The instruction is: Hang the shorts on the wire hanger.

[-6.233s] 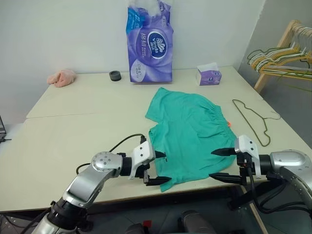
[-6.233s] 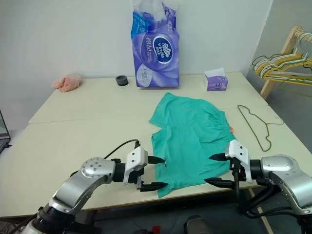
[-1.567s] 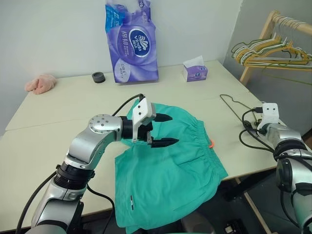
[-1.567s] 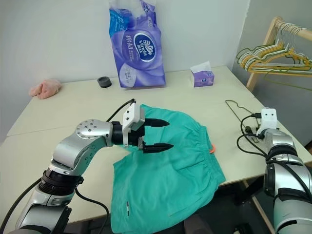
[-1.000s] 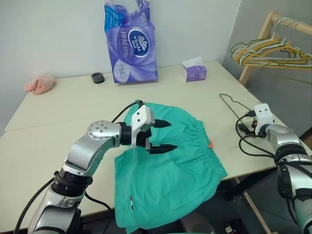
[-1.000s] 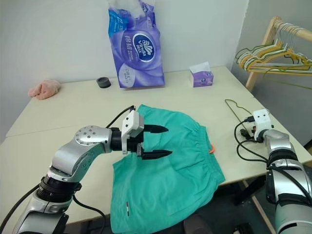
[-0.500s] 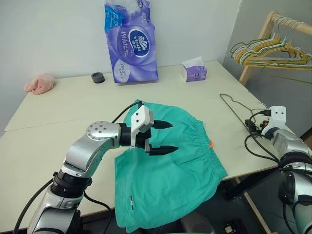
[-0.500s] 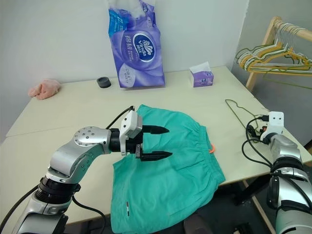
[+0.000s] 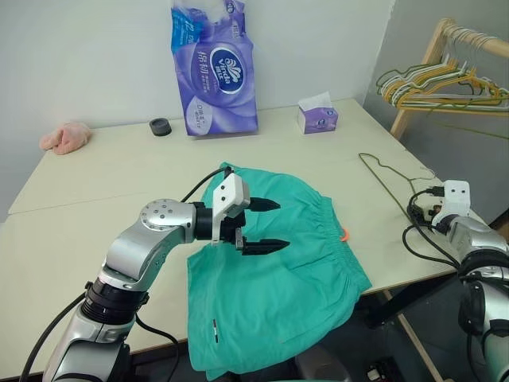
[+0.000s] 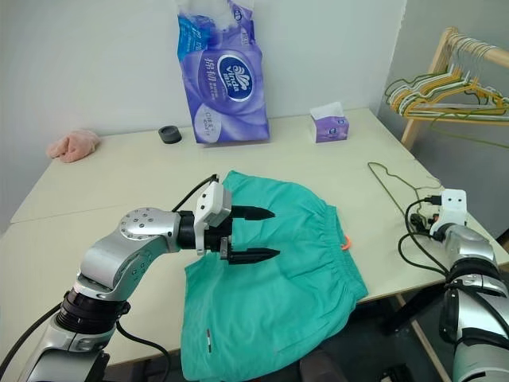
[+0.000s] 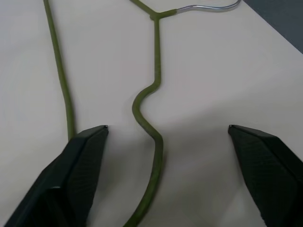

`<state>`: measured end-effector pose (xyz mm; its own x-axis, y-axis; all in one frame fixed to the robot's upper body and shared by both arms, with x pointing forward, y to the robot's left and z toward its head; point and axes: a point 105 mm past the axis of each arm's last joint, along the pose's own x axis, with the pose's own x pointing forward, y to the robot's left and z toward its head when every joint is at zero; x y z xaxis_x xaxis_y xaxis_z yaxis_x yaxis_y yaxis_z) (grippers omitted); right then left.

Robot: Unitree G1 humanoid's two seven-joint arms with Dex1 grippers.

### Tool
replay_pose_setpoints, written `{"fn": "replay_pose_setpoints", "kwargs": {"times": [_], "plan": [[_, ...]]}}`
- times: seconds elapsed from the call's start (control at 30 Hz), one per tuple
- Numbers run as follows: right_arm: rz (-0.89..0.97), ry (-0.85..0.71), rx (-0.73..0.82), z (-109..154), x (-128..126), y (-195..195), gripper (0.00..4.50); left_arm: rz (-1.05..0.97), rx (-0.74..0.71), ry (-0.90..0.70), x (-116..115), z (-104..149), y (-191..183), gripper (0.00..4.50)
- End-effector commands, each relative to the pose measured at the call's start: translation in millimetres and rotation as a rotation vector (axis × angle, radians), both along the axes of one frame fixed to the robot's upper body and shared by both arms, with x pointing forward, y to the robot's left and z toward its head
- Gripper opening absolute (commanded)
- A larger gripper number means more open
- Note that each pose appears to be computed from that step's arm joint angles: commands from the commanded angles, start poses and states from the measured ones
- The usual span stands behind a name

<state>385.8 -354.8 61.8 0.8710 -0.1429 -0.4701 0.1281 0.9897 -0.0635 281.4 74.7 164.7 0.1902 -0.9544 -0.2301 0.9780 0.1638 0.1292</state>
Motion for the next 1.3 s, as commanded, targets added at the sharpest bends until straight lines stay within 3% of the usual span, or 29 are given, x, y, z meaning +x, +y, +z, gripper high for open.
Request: {"fn": "replay_pose_setpoints", "kwargs": {"times": [0.03,0.33,0.67,0.87,1.0,1.17,1.3], "plan": [[0.006,0.077,-0.001,-8.4,-3.4,2.2,2.92,-0.012,-0.013,-0.047,-2.9,9.1,-0.1,4.5],[0.032,0.135,-0.012,-22.9,-4.4,14.7,0.07,0.006,-0.02,-0.042,-2.5,7.2,2.6,4.5],[0.374,-0.004,-0.23,8.6,15.0,50.9,0.03,0.15,-0.063,-0.038,19.9,14.8,17.5,4.5],[0.841,-0.178,-0.659,51.4,14.8,115.3,0.03,0.342,-0.133,-0.042,55.3,35.4,54.0,4.5],[1.06,-0.342,-0.975,80.5,9.3,156.2,0.03,0.477,-0.21,0.081,78.0,49.9,90.0,4.5],[1.205,-0.585,-1.271,108.3,2.4,196.8,0.03,0.501,-0.176,0.258,79.1,35.5,108.9,4.5],[1.286,-0.699,-1.363,112.0,-4.8,217.3,0.03,0.457,-0.098,0.305,69.6,18.0,105.8,4.5]]}}
